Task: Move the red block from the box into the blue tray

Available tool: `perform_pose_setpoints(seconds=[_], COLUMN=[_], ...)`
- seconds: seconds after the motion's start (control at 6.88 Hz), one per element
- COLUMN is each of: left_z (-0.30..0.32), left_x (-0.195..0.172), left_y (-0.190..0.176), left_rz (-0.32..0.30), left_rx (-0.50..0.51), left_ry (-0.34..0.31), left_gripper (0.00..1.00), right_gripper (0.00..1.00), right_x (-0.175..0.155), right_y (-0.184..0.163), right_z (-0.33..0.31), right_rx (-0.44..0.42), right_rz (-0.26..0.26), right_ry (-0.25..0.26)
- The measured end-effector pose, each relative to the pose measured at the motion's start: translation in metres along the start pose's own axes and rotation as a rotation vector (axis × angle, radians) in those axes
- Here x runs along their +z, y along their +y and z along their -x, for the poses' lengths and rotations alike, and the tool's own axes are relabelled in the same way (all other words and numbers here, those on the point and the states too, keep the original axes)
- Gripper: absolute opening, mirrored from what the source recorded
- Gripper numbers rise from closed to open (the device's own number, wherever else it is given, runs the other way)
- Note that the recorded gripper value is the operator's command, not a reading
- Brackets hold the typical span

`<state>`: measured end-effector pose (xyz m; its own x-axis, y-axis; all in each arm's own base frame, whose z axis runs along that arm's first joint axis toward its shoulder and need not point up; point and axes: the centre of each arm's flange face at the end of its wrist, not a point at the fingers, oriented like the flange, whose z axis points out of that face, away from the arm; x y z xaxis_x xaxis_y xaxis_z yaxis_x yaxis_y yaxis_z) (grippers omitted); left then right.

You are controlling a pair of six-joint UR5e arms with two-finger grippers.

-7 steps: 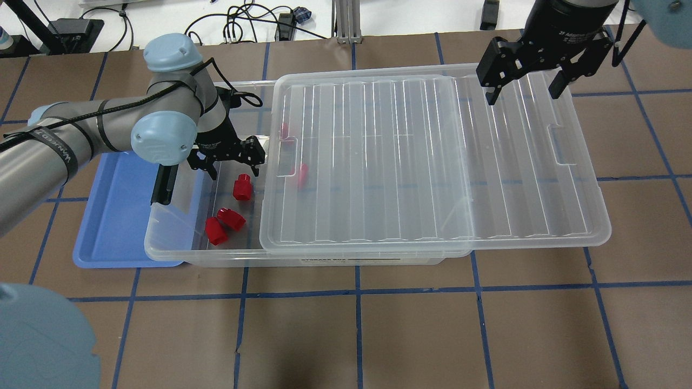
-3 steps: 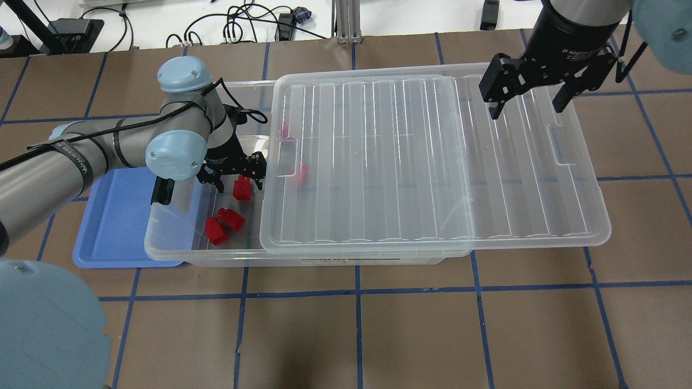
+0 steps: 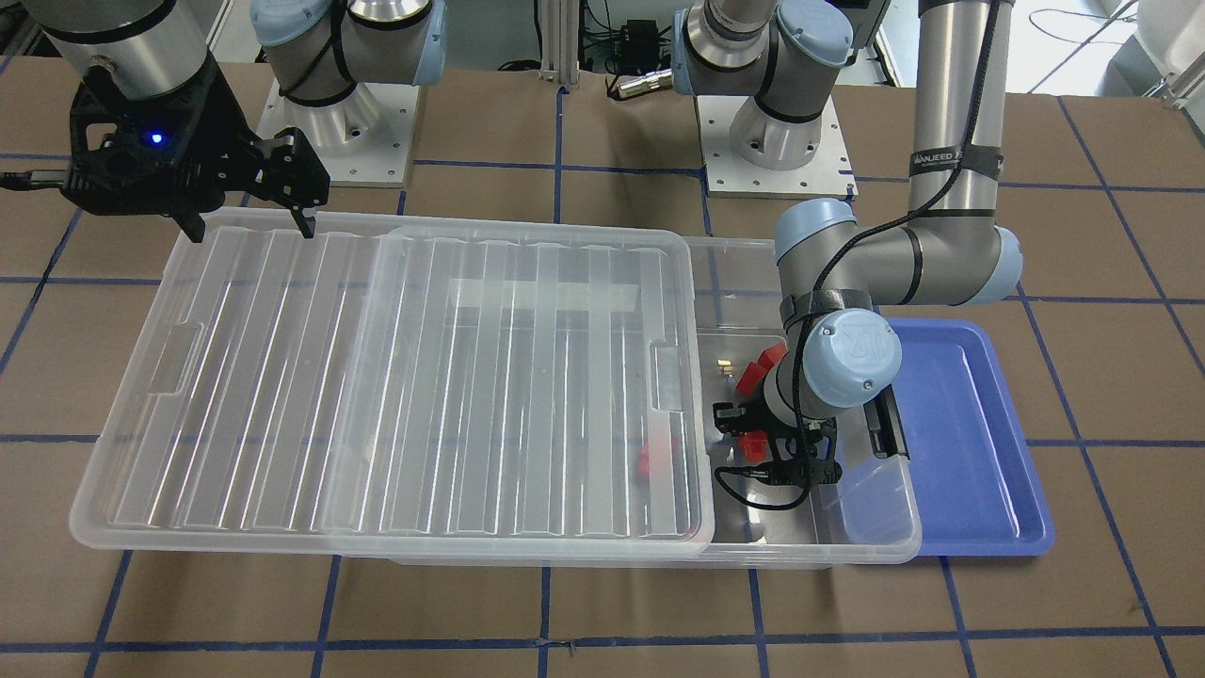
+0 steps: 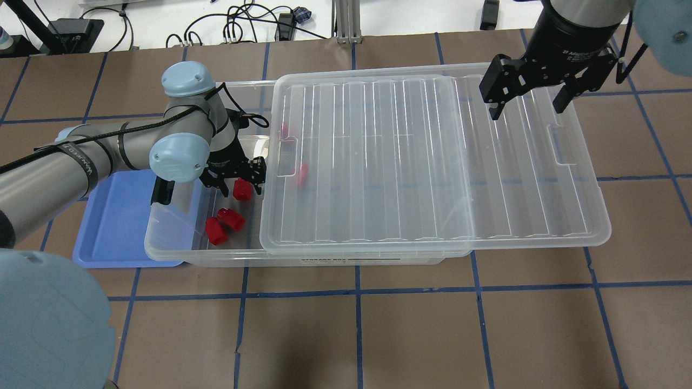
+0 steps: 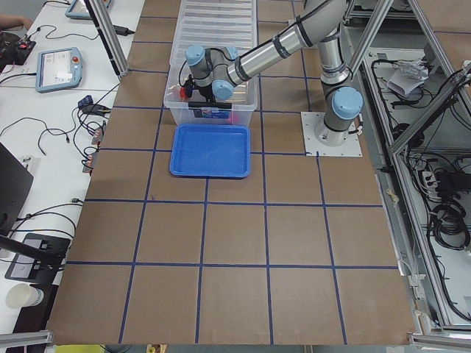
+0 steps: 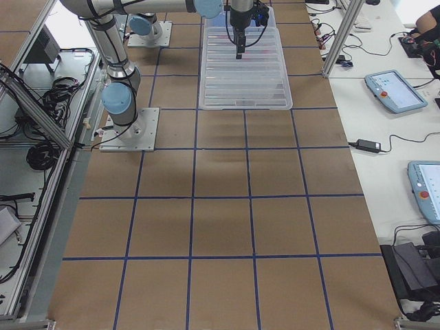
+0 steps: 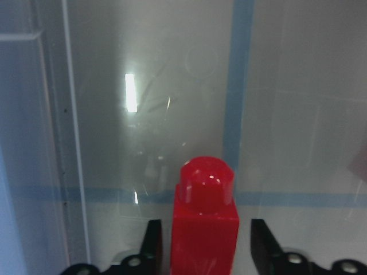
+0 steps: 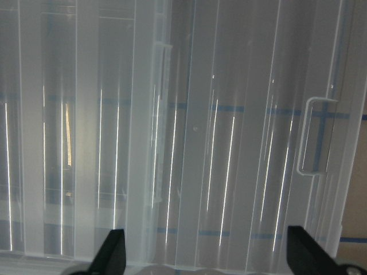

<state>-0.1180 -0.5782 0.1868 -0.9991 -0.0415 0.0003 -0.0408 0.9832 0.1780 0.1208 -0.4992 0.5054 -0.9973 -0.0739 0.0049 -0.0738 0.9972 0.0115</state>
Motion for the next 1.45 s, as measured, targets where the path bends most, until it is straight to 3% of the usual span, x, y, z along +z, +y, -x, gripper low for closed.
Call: perform_pose_setpoints(seconds=[0.29, 0.58, 0.87, 1.16, 1.45], left_z=[0.000, -0.003, -0.005, 0.052, 0.143], left_x=[-0.028, -0.081, -0.143, -0.191, -0.206], left_y=[-0.004, -0.009, -0.003, 0.000, 0.005], left_rz=[-0.024, -0.004, 0.019, 0.009, -0.009], left_rx=[-0.005, -0.018, -0.053, -0.133, -0.123], left_ry=[-0.003, 0.001, 0.072, 0.129, 0.100], left_gripper=[0.15, 0.15, 0.15, 0.15, 0.15], right_gripper=[1.00, 1.00, 1.00, 1.00, 1.00], right_x=[0.001, 0.002, 0.000, -0.005, 0.011], right_y=[0.000, -0.001, -0.004, -0.011, -0.015], right_z=[-0.001, -0.004, -0.016, -0.086, -0.180], right_rx=[-0.001, 0.000, 0.004, 0.031, -0.068], right_rz=[0.004, 0.006, 0.004, 0.022, 0.030], right_ry=[0.000, -0.001, 0.005, 0.016, 0.015])
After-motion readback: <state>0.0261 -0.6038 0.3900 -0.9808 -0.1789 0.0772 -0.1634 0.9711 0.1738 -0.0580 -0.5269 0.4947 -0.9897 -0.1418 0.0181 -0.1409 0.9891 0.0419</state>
